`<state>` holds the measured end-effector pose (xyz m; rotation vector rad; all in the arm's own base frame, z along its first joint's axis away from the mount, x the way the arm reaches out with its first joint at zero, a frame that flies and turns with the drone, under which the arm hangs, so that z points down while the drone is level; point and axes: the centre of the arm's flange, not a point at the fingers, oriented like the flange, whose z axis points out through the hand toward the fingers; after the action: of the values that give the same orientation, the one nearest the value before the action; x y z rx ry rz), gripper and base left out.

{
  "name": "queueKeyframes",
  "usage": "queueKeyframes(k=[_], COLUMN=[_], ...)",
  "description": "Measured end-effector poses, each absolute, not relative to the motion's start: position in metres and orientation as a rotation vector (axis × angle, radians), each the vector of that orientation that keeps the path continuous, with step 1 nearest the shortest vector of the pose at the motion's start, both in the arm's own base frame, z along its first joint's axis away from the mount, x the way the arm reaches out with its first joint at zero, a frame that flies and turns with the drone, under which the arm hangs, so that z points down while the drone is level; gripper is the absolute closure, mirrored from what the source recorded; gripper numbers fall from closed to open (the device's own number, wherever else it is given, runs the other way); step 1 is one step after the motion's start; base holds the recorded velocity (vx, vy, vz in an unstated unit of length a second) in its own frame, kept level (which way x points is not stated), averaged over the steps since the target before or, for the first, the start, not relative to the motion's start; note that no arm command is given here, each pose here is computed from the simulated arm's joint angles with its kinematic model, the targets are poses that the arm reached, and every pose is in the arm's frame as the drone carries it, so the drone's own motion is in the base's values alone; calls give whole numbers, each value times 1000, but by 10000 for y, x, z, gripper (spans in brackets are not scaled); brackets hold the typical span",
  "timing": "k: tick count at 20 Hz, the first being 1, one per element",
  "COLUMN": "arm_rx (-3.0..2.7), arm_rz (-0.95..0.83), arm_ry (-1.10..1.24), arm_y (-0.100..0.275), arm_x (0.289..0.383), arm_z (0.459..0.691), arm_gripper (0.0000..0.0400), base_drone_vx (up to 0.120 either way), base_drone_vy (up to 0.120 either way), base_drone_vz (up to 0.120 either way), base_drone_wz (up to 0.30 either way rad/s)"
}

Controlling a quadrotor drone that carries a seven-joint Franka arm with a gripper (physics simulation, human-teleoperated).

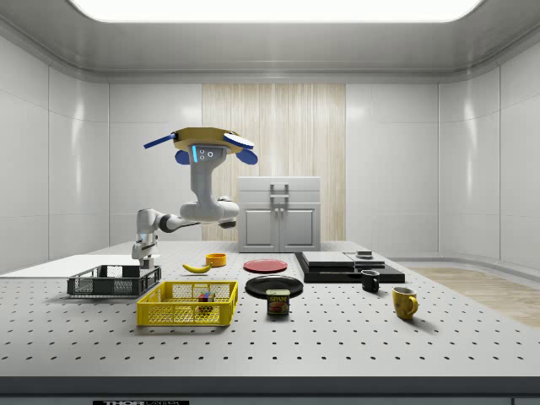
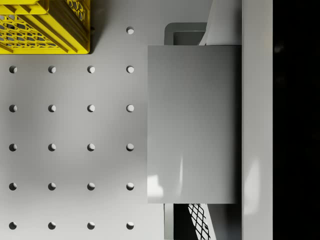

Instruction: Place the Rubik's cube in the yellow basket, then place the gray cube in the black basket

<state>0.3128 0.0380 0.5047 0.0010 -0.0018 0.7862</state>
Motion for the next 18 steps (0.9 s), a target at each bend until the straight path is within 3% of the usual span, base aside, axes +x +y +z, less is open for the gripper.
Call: queueKeyframes(k=[11, 13, 18], arm_rx=[1, 1, 1], arm_rz=[786, 786, 786], arm_ry=[-2, -2, -2], arm_y=[380, 380, 380], arm_x=[3128, 3128, 3127], arm_z=[5047, 5047, 5115], arm_gripper=[149, 149, 149], base_drone_vx=[116, 0, 0], base_drone_vy=[0, 0, 0], base_drone_vz=[0, -100, 0], base_drone_wz=[0, 0, 0])
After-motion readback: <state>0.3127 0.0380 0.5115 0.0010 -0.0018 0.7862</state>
